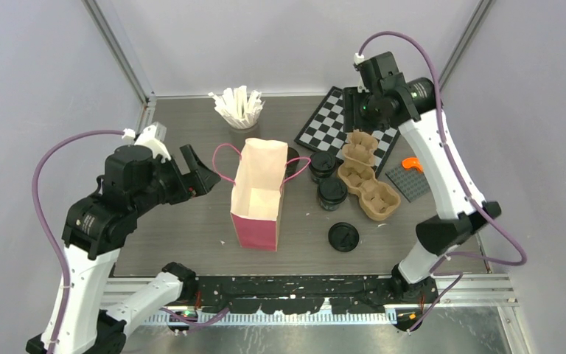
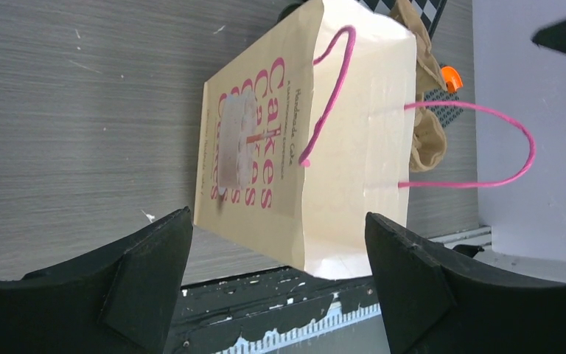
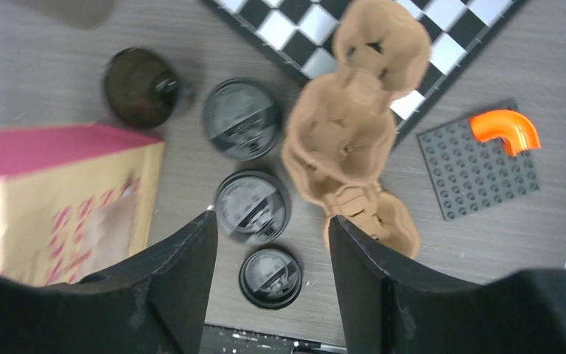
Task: Pack the takeout coffee
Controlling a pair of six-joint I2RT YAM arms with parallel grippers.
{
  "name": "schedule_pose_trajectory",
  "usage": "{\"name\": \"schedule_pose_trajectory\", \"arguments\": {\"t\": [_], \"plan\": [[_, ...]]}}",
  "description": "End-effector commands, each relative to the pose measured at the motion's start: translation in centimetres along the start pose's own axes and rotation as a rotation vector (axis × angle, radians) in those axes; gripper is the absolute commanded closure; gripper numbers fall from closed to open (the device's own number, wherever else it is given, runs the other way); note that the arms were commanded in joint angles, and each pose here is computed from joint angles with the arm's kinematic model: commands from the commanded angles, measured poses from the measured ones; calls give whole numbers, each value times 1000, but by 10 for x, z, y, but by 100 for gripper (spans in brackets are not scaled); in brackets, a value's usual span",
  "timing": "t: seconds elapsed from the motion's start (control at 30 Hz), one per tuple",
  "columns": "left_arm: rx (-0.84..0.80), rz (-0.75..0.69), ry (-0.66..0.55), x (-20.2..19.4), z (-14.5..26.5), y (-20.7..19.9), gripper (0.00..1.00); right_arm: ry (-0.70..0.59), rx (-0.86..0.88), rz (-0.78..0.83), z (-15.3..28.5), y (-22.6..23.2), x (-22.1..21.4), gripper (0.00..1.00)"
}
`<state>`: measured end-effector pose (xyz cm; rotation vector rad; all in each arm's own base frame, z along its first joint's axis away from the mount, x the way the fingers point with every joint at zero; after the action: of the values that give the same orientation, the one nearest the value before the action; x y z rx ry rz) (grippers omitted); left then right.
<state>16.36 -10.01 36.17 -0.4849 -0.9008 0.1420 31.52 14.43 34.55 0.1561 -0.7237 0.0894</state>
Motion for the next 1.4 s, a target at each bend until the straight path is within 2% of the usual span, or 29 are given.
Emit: {"name": "schedule_pose_trajectory", "arguments": {"t": [0.0,0.17,0.47,0.63,1.37], "plan": [[-47,11,26,-16,4,0,11,92,-193,-190,-57,-50,3,37],[-69,32,67,-31,1,2,11,164,-305,-396,-103,-89,4,37],[-48,-2,105,-38,0,7,10,285,-370,-525,-160,-112,-7,38],[-38,-24,107,-37,0,9,10,309,-340,-537,-175,-111,-11,43],[-17,-61,102,-33,6,12,9,408,-237,-481,-208,-111,-29,44]]}}
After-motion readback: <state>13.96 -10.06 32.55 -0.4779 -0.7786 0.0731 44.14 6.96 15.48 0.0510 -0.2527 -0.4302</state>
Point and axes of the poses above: each gripper's point midway between its finger pads, its own z axis back along the fingers, its own y axis along the line the jaws close on, x = y × z, the point moved 2 cm from there along z, back along the fingers, and after that the axes turned 3 degrees about -z, right-handed, at the moved point
